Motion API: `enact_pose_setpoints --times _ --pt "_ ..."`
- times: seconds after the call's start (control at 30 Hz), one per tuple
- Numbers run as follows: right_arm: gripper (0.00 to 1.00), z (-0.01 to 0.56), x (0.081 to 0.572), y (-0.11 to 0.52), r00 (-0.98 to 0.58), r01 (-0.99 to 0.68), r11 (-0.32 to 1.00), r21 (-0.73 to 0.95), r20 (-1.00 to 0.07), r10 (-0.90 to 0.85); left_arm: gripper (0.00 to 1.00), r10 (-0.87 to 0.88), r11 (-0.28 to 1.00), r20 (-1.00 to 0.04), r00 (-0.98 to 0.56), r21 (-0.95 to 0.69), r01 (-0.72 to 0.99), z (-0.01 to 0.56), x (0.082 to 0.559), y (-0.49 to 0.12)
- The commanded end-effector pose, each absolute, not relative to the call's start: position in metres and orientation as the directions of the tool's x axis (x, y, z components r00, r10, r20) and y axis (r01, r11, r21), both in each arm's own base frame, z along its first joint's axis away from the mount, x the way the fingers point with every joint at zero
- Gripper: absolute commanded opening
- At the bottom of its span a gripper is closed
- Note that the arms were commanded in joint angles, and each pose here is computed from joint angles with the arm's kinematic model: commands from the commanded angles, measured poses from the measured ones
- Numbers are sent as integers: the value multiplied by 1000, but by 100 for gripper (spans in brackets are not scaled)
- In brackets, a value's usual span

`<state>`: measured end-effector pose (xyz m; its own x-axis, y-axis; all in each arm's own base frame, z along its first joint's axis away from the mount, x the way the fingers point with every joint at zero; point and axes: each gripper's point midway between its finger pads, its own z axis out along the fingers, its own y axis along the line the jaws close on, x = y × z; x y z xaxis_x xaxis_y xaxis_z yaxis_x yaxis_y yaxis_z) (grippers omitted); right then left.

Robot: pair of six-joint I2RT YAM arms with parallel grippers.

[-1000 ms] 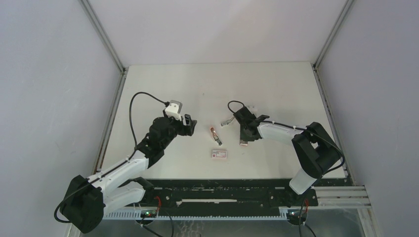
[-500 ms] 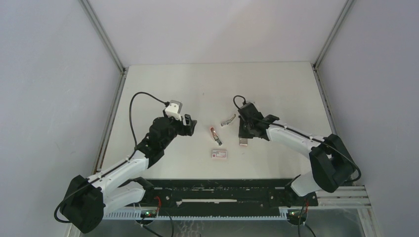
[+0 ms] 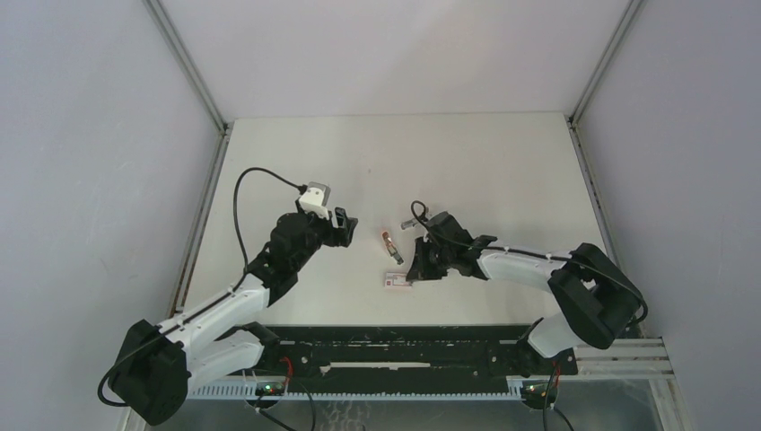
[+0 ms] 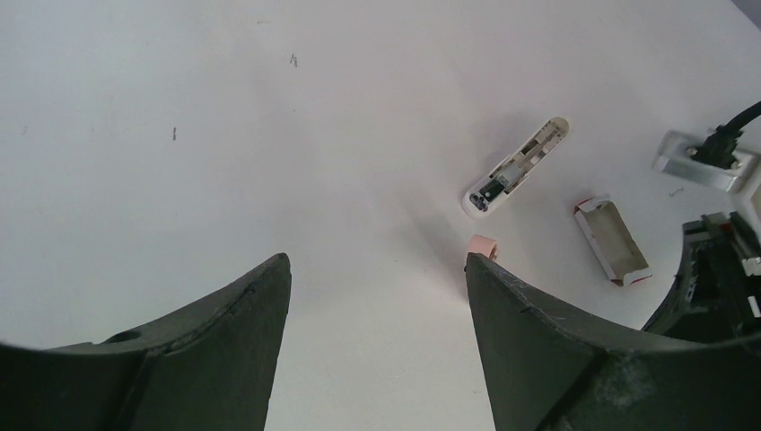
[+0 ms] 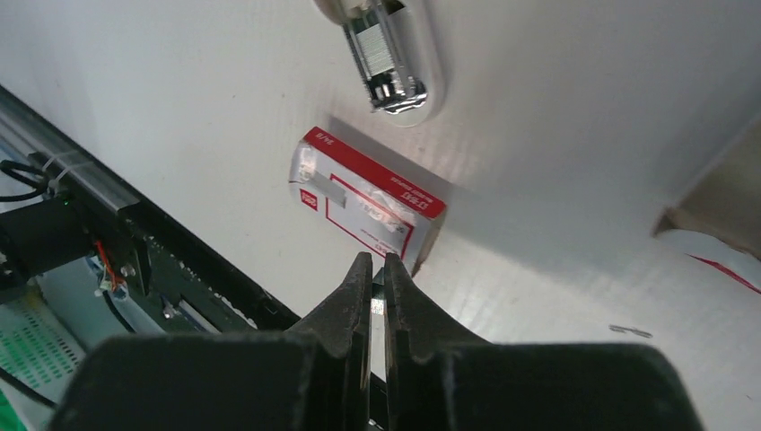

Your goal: Load the staples into the stapler

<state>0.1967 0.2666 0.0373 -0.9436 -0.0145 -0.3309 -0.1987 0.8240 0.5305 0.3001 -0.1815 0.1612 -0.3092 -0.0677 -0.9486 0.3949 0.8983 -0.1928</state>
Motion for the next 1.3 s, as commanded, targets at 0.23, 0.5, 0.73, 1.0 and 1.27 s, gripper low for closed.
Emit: enact_pose_setpoints --times 0.23,0.5,0.73,1.0,1.27 --pt "2 33 201 284 -944 -194 742 642 -328 37 76 -105 888 -957 -272 -213 407 171 297 -181" --pt "2 41 192 275 -940 -202 725 658 -338 46 76 -102 888 -956 -275 -212 407 170 298 -182" --pt "2 38 184 268 -946 -180 710 681 -316 63 76 -101 889 -956 -276 -211 406 169 298 -181" --pt "2 24 176 262 -955 -151 713 685 -287 73 76 -102 889 -957 -272 -211 407 170 297 -181" --pt "5 5 174 246 -957 -118 724 680 -272 99 76 -101 890 -958 -270 -209 406 170 298 -181"
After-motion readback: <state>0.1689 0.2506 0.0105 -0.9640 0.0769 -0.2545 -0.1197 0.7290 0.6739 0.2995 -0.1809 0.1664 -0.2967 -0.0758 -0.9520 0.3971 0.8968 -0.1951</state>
